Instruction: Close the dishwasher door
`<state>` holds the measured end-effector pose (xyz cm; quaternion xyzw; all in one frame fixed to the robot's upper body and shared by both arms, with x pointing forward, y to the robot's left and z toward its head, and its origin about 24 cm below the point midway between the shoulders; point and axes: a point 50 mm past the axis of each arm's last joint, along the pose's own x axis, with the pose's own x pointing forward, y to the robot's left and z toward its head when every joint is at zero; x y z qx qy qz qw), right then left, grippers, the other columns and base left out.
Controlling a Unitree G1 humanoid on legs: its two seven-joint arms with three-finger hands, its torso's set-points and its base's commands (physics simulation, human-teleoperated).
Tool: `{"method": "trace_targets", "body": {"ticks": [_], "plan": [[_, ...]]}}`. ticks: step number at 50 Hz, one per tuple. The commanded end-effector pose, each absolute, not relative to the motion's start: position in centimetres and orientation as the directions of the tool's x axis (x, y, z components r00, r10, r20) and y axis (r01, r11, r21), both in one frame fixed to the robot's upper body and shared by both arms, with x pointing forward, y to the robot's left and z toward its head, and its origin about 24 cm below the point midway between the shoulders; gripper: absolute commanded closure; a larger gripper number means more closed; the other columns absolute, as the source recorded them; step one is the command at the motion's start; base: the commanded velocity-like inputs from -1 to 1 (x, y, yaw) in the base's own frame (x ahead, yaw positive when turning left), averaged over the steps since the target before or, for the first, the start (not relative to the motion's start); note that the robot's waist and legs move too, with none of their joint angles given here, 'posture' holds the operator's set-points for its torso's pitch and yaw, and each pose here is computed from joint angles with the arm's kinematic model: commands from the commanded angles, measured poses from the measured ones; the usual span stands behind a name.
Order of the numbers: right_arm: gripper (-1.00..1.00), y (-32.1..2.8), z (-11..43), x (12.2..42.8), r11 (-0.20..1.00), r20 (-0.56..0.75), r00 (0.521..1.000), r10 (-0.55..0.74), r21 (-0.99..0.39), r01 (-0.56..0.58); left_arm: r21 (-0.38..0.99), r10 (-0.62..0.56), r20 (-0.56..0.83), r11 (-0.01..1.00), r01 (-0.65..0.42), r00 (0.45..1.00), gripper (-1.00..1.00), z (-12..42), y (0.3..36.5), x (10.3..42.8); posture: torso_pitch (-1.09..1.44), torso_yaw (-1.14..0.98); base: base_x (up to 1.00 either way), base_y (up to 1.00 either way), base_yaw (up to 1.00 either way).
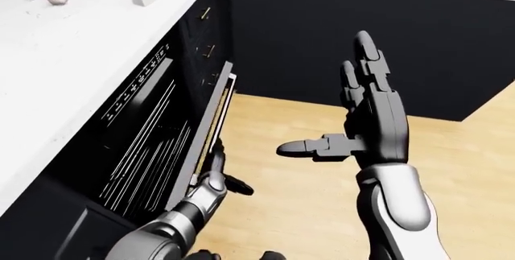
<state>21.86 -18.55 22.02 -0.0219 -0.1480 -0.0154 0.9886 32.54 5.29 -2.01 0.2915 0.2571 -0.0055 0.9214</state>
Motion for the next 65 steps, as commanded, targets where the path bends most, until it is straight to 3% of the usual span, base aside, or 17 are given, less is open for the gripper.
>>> {"method": "trace_targets", "body": {"ticks": [1,47,65], "plan": [[-1.00,-18.4,23.1,21.4,0.998,0.364,0.931,-0.019,-0.051,0.040,0.517,0.159,-0.532,0.839,0.171,0.832,-1.00,-2.7,5.5,32.0,0.88,0.00,0.00,0.00,0.00],[-1.00,-16.5,22.8,21.9,0.998,0.359,0.933,0.013,-0.063,0.010,0.529,0.278,-0.473,0.848,0.017,0.836,-1.00,0.5,10.9,35.5,0.88,0.00,0.00,0.00,0.00],[-1.00,-16.1,23.0,22.0,0.998,0.360,0.933,0.023,-0.067,0.001,0.545,0.379,-0.456,0.834,-0.084,0.805,-1.00,1.6,14.5,36.3,0.88,0.00,0.00,0.00,0.00]]}}
